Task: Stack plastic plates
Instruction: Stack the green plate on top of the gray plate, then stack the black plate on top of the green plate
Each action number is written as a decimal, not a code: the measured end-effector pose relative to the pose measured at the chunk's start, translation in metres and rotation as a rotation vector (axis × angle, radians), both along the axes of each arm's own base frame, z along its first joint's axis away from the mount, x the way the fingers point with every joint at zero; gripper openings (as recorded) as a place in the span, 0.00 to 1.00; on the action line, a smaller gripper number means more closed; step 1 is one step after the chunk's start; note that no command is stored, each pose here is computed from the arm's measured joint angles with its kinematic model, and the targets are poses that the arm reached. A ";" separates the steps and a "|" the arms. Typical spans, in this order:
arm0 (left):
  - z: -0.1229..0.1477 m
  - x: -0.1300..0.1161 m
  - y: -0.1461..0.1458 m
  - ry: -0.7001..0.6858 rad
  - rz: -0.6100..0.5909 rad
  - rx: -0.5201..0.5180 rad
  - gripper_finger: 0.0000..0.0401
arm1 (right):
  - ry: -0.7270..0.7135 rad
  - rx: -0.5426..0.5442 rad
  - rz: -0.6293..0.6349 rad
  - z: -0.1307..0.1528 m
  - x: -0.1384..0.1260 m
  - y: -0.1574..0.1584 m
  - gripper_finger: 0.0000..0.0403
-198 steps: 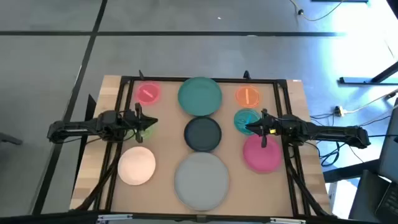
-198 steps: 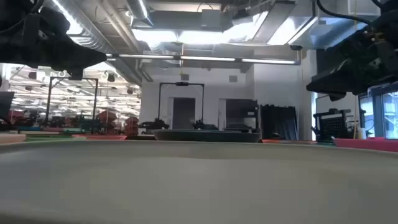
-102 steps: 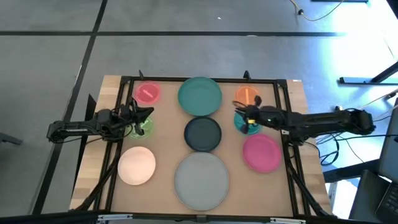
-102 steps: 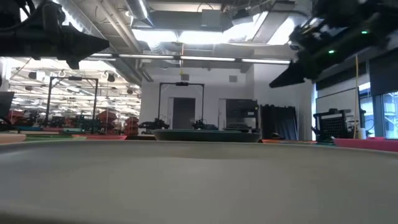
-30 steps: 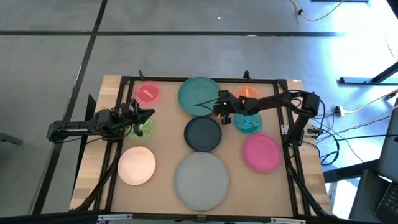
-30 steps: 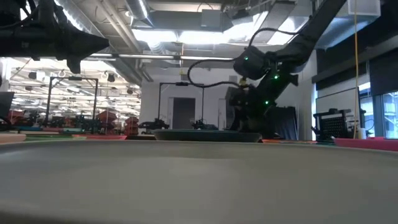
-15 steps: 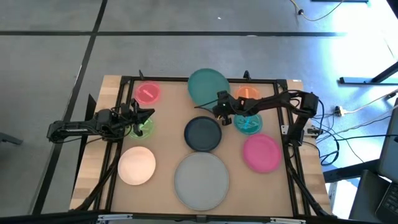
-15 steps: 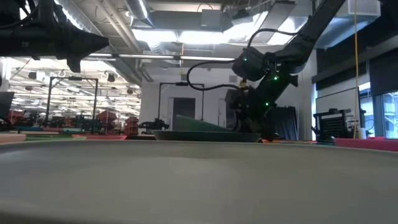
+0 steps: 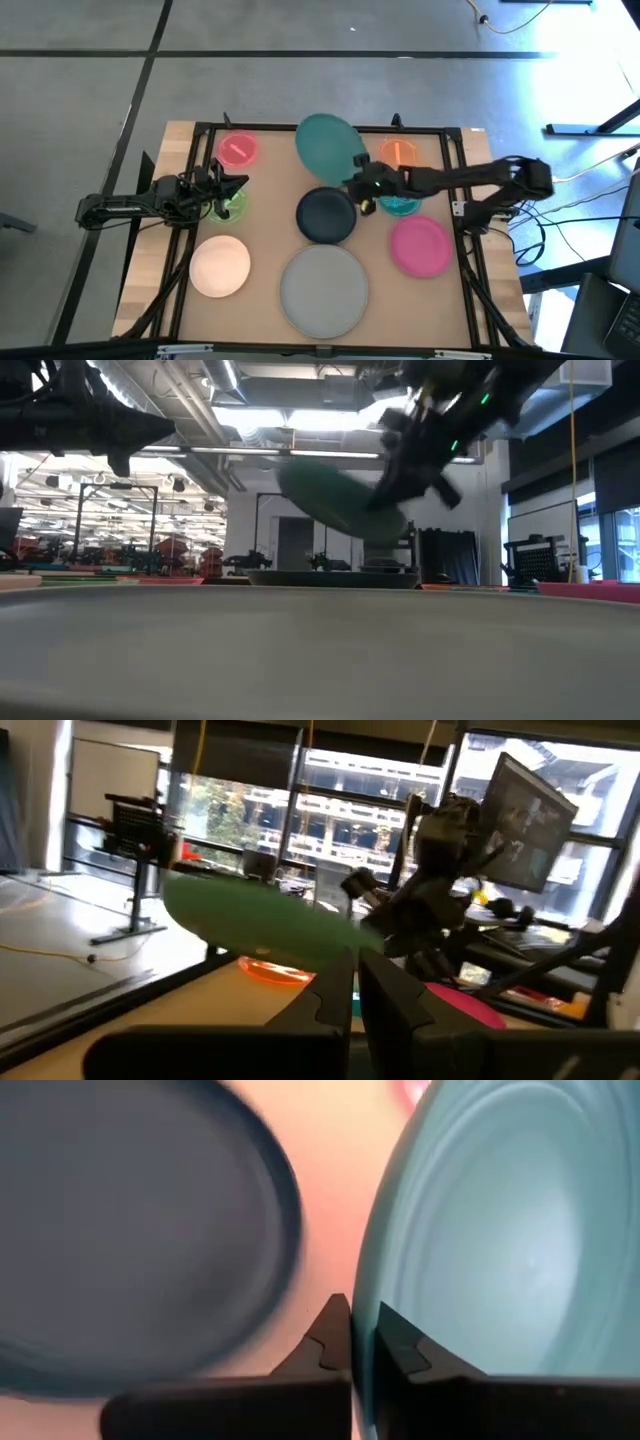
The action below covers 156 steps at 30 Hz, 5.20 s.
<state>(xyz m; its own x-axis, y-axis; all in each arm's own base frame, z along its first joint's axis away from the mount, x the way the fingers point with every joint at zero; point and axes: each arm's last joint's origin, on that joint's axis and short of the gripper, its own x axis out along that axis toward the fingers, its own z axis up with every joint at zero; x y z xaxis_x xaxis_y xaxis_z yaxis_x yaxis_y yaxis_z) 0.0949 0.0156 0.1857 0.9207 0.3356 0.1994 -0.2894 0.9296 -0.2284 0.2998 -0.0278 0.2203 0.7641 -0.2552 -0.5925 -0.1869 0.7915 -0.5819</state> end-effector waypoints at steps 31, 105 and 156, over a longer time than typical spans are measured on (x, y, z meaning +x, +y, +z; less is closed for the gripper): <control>-0.001 0.020 -0.034 0.006 -0.316 -0.143 0.04 | -0.100 0.542 0.374 0.019 -0.022 0.213 0.00; -0.003 0.032 -0.038 0.035 -0.204 -0.045 0.04 | 0.276 0.283 0.011 -0.032 0.002 0.075 0.42; -0.005 0.034 -0.037 0.058 -0.171 -0.035 0.04 | 0.144 0.300 0.145 -0.011 0.028 0.102 0.02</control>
<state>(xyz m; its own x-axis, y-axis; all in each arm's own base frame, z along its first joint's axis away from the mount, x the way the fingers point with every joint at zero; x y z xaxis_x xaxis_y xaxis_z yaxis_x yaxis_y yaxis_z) 0.1287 -0.0218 0.1802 0.9745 0.1791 0.1353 -0.1414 0.9580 -0.2494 0.3277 0.0740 0.2091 0.6831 0.0513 -0.7285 -0.3728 0.8823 -0.2874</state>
